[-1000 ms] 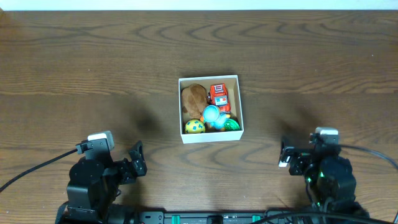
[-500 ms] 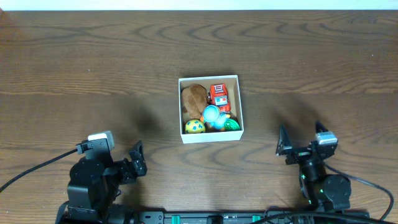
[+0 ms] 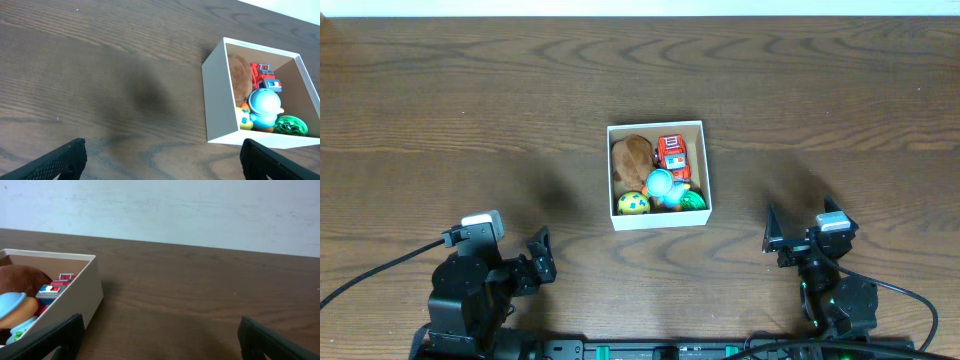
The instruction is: Pack container
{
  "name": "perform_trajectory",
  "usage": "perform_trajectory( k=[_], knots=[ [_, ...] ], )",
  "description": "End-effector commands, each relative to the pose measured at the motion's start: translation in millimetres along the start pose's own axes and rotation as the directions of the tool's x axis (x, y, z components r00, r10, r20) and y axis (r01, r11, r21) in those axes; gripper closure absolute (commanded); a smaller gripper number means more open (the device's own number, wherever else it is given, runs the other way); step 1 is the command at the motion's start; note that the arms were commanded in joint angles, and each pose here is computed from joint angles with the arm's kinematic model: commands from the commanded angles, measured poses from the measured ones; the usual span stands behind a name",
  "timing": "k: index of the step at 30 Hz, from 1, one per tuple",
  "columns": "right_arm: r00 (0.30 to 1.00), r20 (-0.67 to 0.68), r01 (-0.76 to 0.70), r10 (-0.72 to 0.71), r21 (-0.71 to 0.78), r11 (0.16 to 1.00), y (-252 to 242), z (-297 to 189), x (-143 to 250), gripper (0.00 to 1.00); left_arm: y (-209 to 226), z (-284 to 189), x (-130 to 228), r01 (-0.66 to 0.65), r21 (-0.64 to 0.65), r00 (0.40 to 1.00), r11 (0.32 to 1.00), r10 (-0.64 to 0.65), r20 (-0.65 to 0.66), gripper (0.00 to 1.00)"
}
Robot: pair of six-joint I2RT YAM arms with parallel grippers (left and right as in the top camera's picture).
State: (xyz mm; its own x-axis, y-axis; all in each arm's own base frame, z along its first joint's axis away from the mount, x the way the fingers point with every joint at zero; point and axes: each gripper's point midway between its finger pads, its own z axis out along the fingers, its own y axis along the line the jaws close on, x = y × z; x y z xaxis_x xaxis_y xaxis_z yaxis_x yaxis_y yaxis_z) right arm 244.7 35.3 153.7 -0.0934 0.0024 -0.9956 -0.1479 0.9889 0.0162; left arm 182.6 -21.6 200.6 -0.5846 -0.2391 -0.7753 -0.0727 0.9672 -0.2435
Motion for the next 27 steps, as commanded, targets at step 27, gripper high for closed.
perform_trajectory(
  k=[27],
  knots=[
    [1.0, 0.0, -0.016, 0.016, 0.009, 1.0, -3, 0, 1, 0.01, 25, -4, 25, -0.001, -0.093, 0.999, 0.996, -0.004, -0.048, 0.02]
  ],
)
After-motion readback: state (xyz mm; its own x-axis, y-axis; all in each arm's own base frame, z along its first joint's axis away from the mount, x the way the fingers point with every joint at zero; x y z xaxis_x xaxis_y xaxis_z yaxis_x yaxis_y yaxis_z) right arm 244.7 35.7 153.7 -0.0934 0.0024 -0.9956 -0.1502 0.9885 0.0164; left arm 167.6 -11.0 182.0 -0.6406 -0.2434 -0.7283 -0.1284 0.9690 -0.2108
